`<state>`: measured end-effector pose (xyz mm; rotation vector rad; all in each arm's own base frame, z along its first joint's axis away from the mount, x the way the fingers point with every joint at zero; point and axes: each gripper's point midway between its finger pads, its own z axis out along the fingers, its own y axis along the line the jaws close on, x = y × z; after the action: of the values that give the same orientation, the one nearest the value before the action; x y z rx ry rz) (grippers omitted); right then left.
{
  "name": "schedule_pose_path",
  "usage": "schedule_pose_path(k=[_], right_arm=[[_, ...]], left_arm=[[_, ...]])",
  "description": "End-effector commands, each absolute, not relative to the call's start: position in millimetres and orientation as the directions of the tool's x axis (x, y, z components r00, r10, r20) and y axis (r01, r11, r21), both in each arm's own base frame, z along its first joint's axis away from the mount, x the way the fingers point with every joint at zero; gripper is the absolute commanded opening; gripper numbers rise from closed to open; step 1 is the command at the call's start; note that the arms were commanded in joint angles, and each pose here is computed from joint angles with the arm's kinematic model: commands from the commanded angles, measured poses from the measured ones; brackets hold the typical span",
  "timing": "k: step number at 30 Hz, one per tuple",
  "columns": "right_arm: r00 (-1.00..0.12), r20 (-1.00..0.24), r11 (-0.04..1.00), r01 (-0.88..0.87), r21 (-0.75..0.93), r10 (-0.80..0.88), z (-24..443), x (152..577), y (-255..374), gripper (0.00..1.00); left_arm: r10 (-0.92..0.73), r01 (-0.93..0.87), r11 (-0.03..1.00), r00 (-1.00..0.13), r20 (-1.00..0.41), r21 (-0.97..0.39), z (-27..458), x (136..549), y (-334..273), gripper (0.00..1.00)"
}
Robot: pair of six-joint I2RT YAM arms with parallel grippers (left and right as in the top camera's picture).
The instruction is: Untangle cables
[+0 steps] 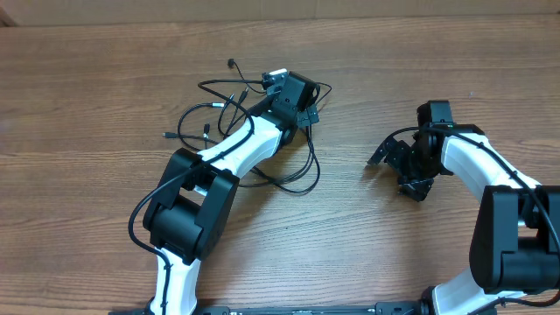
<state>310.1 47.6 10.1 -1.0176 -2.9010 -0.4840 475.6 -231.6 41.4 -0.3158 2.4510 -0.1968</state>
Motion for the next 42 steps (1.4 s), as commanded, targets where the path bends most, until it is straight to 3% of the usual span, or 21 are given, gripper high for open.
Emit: schedule_pose_path(k=[1, 4, 7, 11, 14, 21, 25, 30, 34, 42], right_arm=[[-0.777, 0.211, 0.735, 0.629, 0.253, 0.593, -11, 290, 55, 1.00], [-0.777, 0.211, 0.735, 0.629, 0.253, 0.593, -11, 290, 55, 1.00], [-0.777, 0.211, 0.735, 0.629, 0.253, 0.593, -11, 290, 55, 1.00], [-0.777, 0.211, 0.735, 0.629, 0.253, 0.593, -11, 290, 55, 1.00], [-0.777, 0.211, 0.735, 0.629, 0.253, 0.593, -11, 290, 55, 1.00], [-0.777, 0.211, 0.735, 0.629, 0.253, 0.593, -11, 290, 55, 1.00], [-0.777, 0.211, 0.735, 0.629, 0.253, 0.593, -11, 290, 55, 1.00], [-0.777, 0.211, 0.735, 0.629, 0.253, 0.593, -11, 290, 55, 1.00], [-0.777, 0.211, 0.735, 0.629, 0.253, 0.593, -11, 290, 55, 1.00], [-0.777, 0.211, 0.735, 0.629, 0.253, 0.593, -11, 290, 55, 1.00]], left_arm=[[-0.279, -0.183, 0.959, -0.760, -0.587, -0.218, 37, 476, -230, 1.00], [-0.278, -0.183, 0.959, -0.761, -0.586, -0.217, 37, 476, -230, 1.00], [-0.275, -0.185, 0.960, -0.767, -0.580, -0.210, 35, 474, -229, 0.79], [-0.271, -0.187, 0.961, -0.772, -0.574, -0.203, 34, 472, -227, 0.33], [-0.271, -0.188, 0.961, -0.772, -0.575, -0.202, 34, 472, -227, 0.15], [-0.277, -0.195, 0.960, -0.770, -0.574, -0.202, 34, 474, -224, 0.05], [-0.269, -0.195, 0.963, -0.784, -0.560, -0.189, 31, 469, -223, 0.04], [-0.112, -0.077, 0.993, -0.800, -0.590, -0.084, 48, 467, -214, 0.04], [-0.075, -0.051, 0.997, -0.723, -0.687, -0.056, 116, 471, -201, 0.04], [-0.194, 0.029, 0.972, -0.470, -0.861, -0.234, 297, 438, -189, 0.04]])
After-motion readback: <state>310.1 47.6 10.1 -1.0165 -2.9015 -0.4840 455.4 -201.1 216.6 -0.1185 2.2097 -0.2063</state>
